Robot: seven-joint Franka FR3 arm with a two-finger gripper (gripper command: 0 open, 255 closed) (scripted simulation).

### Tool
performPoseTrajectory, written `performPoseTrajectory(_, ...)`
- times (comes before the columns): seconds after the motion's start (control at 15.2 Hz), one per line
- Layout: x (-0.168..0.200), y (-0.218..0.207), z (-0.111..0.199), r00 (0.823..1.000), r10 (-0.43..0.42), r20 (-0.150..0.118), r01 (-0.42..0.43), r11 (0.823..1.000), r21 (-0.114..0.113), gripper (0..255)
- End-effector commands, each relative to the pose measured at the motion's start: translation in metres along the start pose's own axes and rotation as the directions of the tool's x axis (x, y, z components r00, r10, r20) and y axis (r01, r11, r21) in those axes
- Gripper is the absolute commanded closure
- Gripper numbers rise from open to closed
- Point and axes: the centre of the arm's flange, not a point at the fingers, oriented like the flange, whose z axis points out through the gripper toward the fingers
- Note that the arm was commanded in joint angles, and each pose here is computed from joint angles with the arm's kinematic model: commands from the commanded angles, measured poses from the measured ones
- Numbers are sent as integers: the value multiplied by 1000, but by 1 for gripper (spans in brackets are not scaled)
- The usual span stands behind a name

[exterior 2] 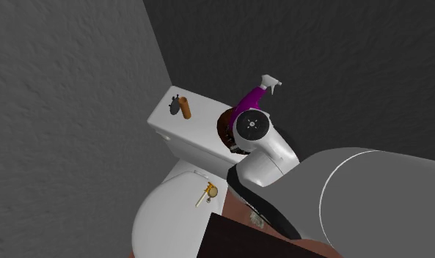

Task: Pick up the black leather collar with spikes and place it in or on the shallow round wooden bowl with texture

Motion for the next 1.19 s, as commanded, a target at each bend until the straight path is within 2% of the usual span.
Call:
performPoseTrajectory(0.0,0,0,0,1000,-1,0,1,1000,1,0)
performPoseTrajectory(0.33,0,0,0,1000,-1,0,1,1000,1,0)
performPoseTrajectory(0.59,0,0,-50,1000,-1,0,1,1000,1,0)
performPoseTrajectory(1.12,0,0,-50,1000,-1,0,1,1000,1,0)
